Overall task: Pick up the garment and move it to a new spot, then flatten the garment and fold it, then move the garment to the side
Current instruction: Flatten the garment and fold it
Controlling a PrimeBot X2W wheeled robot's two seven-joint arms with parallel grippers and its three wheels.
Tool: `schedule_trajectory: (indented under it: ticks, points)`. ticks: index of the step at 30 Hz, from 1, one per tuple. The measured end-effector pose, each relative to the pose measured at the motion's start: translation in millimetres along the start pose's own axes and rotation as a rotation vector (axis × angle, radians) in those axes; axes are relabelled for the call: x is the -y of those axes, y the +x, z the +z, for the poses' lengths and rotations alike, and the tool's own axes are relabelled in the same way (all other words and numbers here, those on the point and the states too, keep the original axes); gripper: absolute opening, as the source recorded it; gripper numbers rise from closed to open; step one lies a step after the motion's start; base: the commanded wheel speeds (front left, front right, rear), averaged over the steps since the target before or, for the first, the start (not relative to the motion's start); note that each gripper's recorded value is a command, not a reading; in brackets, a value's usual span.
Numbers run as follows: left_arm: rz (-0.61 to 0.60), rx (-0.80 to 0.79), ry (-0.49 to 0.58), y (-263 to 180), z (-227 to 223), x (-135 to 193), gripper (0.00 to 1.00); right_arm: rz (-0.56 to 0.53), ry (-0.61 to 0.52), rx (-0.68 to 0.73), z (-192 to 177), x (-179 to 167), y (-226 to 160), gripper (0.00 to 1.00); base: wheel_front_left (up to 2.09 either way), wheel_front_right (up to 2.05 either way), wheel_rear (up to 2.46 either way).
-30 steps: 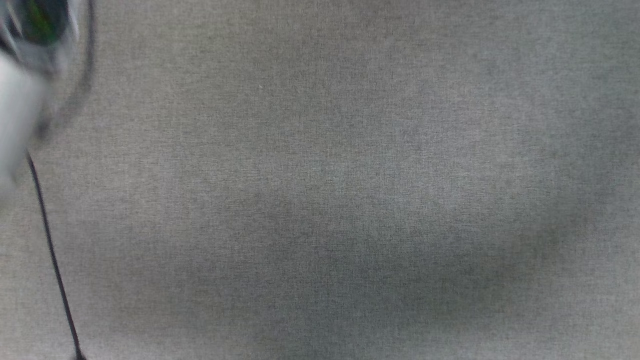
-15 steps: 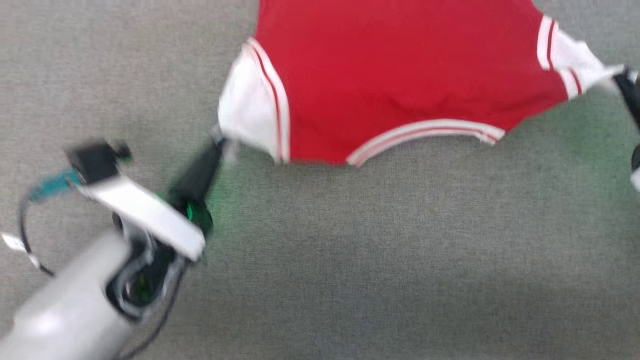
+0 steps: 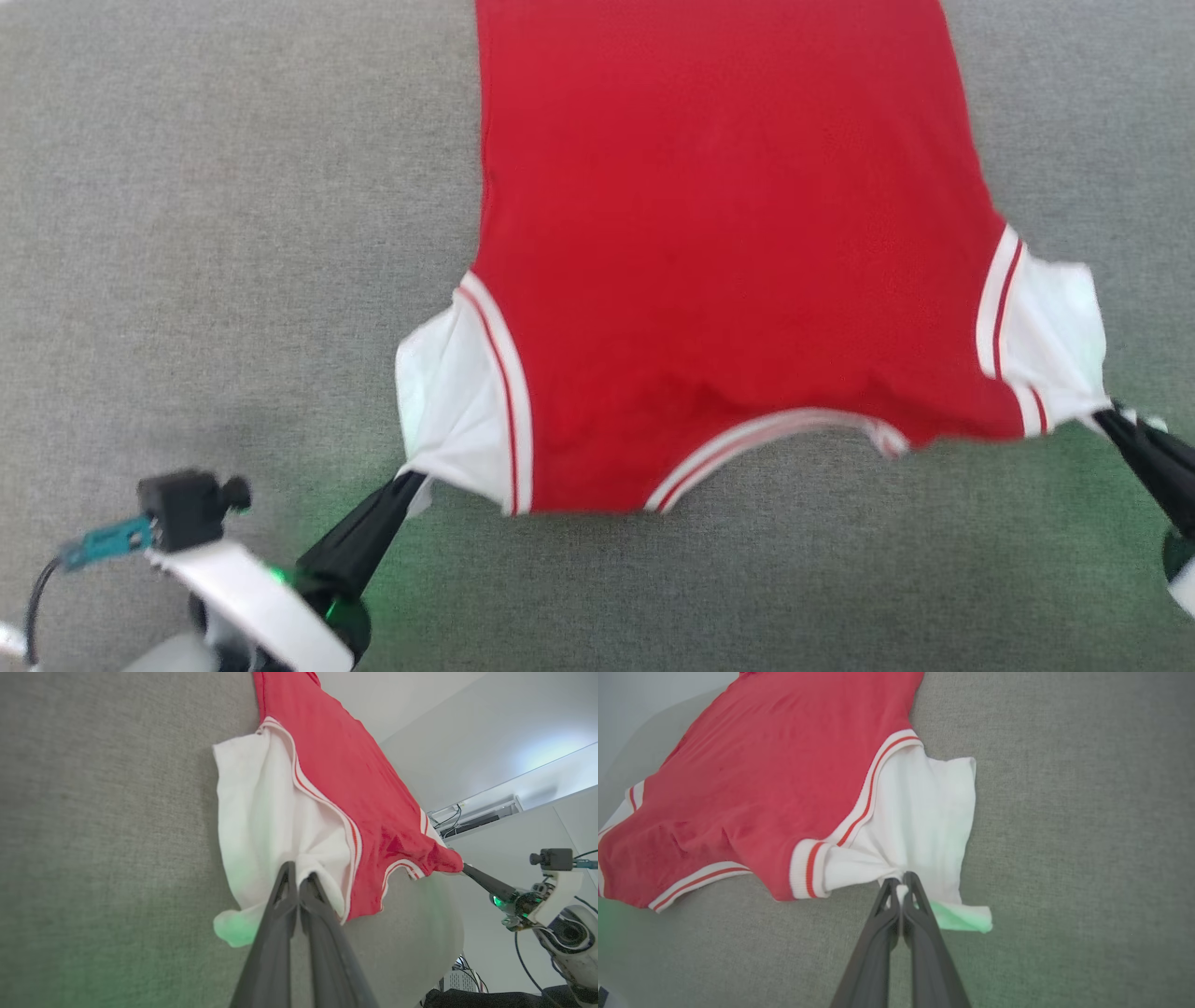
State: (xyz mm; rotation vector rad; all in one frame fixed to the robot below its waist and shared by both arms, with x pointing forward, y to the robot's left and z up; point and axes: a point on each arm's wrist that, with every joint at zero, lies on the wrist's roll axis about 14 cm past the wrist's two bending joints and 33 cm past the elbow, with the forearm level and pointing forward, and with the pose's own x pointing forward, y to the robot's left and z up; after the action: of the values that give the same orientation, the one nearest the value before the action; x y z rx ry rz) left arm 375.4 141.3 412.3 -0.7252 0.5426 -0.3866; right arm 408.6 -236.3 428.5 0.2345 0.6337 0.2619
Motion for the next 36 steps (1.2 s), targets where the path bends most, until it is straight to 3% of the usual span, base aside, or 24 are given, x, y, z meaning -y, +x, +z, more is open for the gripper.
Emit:
schedule_trajectory:
  ticks: [9,22,30,31,34,36]
  points:
    - [-0.006,-0.036,-0.042,-36.4,-17.1,10.1,0.0,-0.053,0.073,-0.015,-12.1,1.9,-46.5,0.0,0.0,0.0,0.0]
    - [0.016,-0.094,-0.056,-16.2,-44.7,2.8,0.0,-0.043,0.069,-0.227,-65.1,-5.4,-18.4,0.0,0.0,0.0,0.0]
    - [0.052,-0.138,-0.024,-14.8,-58.9,-10.7,0.0,-0.043,0.054,-0.255,-76.6,-3.4,-5.9,0.0,0.0,0.0,0.0]
    - [0.055,-0.141,-0.022,-14.7,-59.4,-11.9,0.0,-0.043,0.048,-0.251,-76.1,-3.3,-5.1,0.07,0.0,0.0,0.0]
    - [0.054,-0.143,-0.021,-13.8,-60.4,-12.1,0.0,-0.046,0.019,-0.241,-74.3,-2.5,-4.6,1.0,0.0,0.0,0.0]
    - [0.05,-0.144,-0.02,-13.0,-60.0,-11.8,0.0,-0.055,0.002,-0.225,-70.4,-0.8,-5.5,1.0,0.0,0.0,0.0]
